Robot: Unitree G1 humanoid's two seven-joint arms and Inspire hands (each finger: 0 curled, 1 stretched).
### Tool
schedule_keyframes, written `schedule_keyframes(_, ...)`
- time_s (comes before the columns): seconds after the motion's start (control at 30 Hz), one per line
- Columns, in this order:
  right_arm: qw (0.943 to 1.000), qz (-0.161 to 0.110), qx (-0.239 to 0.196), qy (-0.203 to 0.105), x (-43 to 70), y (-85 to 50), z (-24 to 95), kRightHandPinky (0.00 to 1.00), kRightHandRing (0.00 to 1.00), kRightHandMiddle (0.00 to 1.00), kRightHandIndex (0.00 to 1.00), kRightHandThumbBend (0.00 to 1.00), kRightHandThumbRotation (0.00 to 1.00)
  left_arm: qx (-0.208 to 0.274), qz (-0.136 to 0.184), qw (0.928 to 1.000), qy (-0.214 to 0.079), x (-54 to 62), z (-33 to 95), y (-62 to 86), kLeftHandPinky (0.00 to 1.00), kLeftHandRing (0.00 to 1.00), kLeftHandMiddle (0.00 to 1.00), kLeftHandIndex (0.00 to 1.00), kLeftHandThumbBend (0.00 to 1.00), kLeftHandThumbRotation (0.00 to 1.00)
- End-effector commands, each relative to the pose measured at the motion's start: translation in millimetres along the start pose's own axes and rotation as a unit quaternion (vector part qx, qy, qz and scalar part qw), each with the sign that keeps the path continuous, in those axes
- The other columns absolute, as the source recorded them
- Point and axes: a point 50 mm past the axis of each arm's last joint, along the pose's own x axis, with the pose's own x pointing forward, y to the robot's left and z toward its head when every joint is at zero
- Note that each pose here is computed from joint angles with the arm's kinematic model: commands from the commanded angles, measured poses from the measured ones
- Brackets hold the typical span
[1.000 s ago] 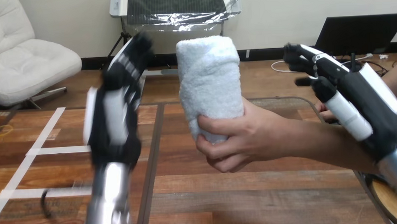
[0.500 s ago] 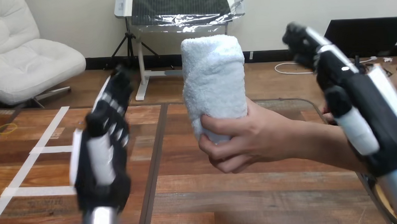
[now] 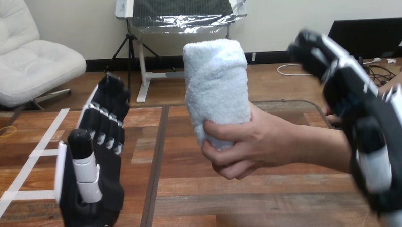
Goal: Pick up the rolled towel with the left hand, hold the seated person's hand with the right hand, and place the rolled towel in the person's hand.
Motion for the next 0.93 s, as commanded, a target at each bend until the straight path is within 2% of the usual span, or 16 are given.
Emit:
schedule_keyframes(0.0, 0.9988, -0.009, 0.030, -0.039, -4.3, 9.3, 11.3, 0.96, 0.92, 0.89, 0.92, 0.86, 1.00, -0.009, -0.034, 0.9989, -0.031, 1.1, 13.3, -9.9, 0.80, 0.88, 0.87, 0.83, 0.82, 0.85)
schedule_keyframes(0.27, 0.9967, -0.025, 0.070, -0.033, -19.6, 24.0, 14.8, 0.98, 0.94, 0.91, 0.94, 0.87, 1.00, -0.022, -0.034, 0.9986, -0.033, -3.6, 16.9, -9.8, 0.74, 0.85, 0.86, 0.82, 0.82, 0.82)
schedule_keyframes(0.67, 0.9894, -0.049, 0.134, -0.028, -37.9, 47.9, 14.3, 0.99, 0.98, 0.96, 0.98, 0.89, 1.00, -0.034, -0.042, 0.9978, -0.039, -4.1, 22.2, -12.0, 0.75, 0.85, 0.86, 0.82, 0.82, 0.80)
schedule_keyframes(0.9, 0.9858, -0.054, 0.157, -0.023, -43.7, 57.9, 11.8, 1.00, 1.00, 0.98, 1.00, 0.87, 1.00, -0.034, -0.049, 0.9973, -0.042, -3.7, 23.9, -12.6, 0.76, 0.85, 0.86, 0.83, 0.80, 0.79)
